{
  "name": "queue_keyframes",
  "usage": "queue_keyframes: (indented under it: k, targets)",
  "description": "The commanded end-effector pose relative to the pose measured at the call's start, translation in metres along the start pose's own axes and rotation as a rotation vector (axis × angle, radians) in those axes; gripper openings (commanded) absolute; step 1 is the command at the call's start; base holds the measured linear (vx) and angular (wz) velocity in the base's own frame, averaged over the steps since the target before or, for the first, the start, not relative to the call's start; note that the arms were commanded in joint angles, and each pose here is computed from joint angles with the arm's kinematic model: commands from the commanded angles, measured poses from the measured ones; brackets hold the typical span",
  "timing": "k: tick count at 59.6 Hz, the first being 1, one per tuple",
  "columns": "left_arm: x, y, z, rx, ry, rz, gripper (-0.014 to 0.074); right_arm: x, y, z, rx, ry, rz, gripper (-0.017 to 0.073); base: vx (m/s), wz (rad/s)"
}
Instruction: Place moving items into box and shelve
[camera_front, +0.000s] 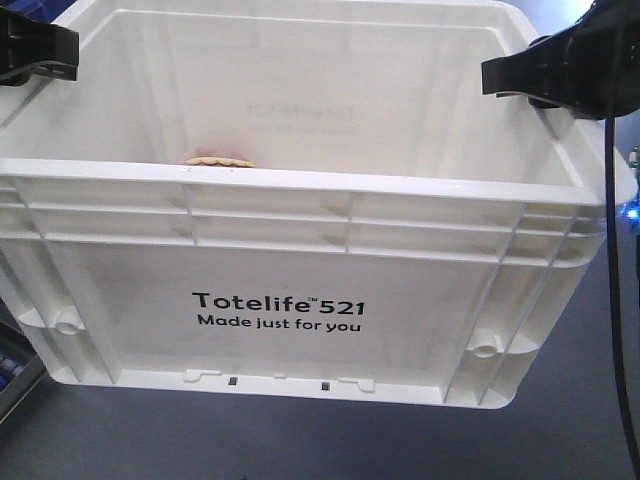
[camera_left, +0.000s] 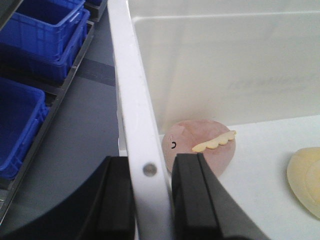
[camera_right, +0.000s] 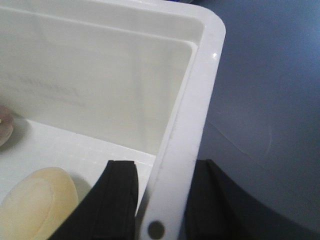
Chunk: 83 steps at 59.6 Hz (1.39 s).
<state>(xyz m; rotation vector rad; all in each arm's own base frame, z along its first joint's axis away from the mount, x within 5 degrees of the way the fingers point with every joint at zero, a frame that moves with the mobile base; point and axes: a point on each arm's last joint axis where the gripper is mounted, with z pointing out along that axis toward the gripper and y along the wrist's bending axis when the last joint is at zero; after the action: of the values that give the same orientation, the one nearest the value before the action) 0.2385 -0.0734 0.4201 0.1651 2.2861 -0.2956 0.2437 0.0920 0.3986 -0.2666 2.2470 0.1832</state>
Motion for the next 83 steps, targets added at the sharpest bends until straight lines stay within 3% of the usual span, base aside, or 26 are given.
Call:
queue_keyframes:
  k: [1, 83]
  targets:
    - [-0.0212, -0.0169, -0.0292, 0.127, -0.219, -0.031, -0.0006, -0.0260, 0.0076, -0.0249, -0.081, -0.236, 0.041, -0.0006, 0.18, 0.51]
    - [-0.0212, -0.0169, -0.0292, 0.127, -0.219, -0.031, -0.0006, -0.0260, 0.0076, -0.0249, -0.081, -0.236, 0.041, -0.0006, 0.13, 0.48]
